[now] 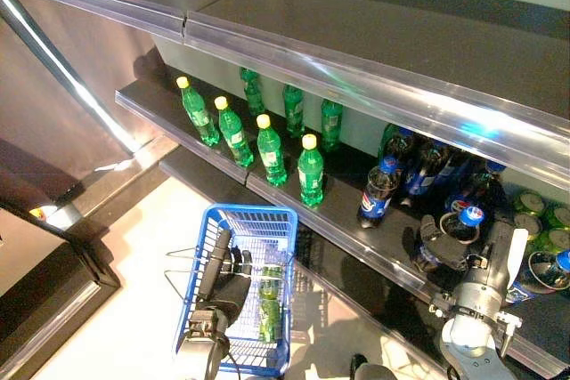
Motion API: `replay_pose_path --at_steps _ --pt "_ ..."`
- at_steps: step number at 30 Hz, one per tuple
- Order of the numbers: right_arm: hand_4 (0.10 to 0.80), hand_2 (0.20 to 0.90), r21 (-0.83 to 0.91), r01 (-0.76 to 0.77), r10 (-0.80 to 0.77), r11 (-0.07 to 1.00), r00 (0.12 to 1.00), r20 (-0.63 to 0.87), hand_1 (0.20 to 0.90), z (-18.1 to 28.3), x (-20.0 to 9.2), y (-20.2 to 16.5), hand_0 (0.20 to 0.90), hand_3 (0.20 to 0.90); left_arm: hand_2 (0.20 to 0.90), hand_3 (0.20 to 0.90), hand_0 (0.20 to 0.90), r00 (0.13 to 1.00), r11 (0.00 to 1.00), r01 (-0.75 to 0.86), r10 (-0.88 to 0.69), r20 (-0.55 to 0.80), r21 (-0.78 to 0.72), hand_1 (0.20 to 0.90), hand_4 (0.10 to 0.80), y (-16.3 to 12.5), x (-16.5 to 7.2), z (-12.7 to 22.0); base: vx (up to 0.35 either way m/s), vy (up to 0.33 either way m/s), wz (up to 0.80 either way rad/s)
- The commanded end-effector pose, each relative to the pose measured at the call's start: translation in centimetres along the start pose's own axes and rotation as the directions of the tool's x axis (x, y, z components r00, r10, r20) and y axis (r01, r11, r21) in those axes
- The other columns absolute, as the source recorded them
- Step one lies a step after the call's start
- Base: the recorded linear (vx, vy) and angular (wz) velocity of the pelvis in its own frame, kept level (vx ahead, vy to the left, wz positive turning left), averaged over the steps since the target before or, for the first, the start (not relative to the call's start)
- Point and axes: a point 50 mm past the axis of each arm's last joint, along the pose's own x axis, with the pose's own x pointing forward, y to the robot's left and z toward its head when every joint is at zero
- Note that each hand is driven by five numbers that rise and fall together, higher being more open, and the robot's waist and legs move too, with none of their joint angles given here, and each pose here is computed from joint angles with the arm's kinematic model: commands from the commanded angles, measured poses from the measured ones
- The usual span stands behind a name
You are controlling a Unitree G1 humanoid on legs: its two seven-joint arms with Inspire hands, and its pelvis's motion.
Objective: Pick up the drink and place into the basket.
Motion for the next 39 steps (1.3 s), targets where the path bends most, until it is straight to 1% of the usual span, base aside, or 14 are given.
replay_pose_path --at_steps 1,17,18,19,20,21,22,23,24,39 --pt "0.800 0.900 0.136 0.004 -0.020 0.991 0.993 0.114 0.900 2.3 0.8 0.9 0.900 0.900 0.300 0.200 0.300 0.772 0.772 0.635 -0.635 0.010 0.027 0.300 0.100 -11.6 -2.3 1.1 0.000 0.000 0.00" --pt "0.800 0.900 0.156 -0.033 0.026 0.987 0.999 0.045 0.900 1.2 0.0 1.1 0.900 0.900 0.300 0.200 0.300 0.789 0.789 0.614 -0.615 0.000 0.028 0.300 0.100 -10.8 -2.4 0.5 0.013 0.006 0.00" --pt "0.718 0.829 0.157 -0.033 0.026 0.987 0.999 0.043 0.829 1.2 0.0 1.1 0.829 0.818 0.300 0.200 0.300 0.790 0.790 0.613 -0.613 -0.001 0.028 0.300 0.100 -10.7 -2.4 0.5 0.032 0.007 0.00" --pt "0.687 0.804 0.160 -0.036 0.030 0.986 0.999 0.038 0.804 1.1 -0.1 1.1 0.804 0.787 0.300 0.200 0.300 0.792 0.792 0.610 -0.611 -0.004 0.028 0.300 0.100 -10.6 -2.4 0.5 0.000 0.000 0.00" --pt "0.720 0.832 0.161 -0.041 0.036 0.986 0.999 0.035 0.832 1.0 -0.2 1.2 0.832 0.820 0.300 0.200 0.300 0.793 0.792 0.609 -0.609 -0.005 0.029 0.300 0.100 -10.5 -2.4 0.5 0.000 0.000 0.00" --pt "0.638 0.761 0.164 -0.046 0.042 0.985 0.999 0.029 0.761 1.0 -0.2 1.2 0.761 0.738 0.300 0.200 0.300 0.794 0.794 0.608 -0.608 -0.007 0.029 0.300 0.100 -10.4 -2.4 0.4 0.000 0.000 0.00" --pt "0.589 0.719 0.167 -0.048 0.045 0.985 0.999 0.024 0.719 0.9 -0.2 1.2 0.719 0.689 0.300 0.200 0.300 0.795 0.795 0.606 -0.606 -0.009 0.029 0.300 0.100 -10.4 -2.4 0.4 0.000 0.000 0.00" --pt "0.361 0.524 0.172 -0.051 0.049 0.984 0.999 0.015 0.524 0.7 -0.3 1.3 0.524 0.461 0.300 0.200 0.300 0.797 0.796 0.604 -0.604 -0.012 0.030 0.300 0.100 -10.3 -2.4 0.3 0.000 0.000 0.00" --pt "0.100 0.300 0.174 -0.055 0.053 0.983 0.999 0.012 0.300 0.7 -0.4 1.3 0.300 0.200 0.300 0.200 0.300 0.798 0.798 0.602 -0.602 -0.013 0.030 0.300 0.100 -10.3 -2.4 0.2 0.000 0.000 0.00" --pt "0.100 0.300 0.174 -0.063 0.066 0.983 0.998 -0.013 0.300 0.0 -0.8 1.7 0.300 0.200 0.300 0.200 0.300 0.805 0.804 0.594 -0.593 -0.024 0.037 0.300 0.100 -9.6 -2.3 0.0 0.000 0.000 0.01"
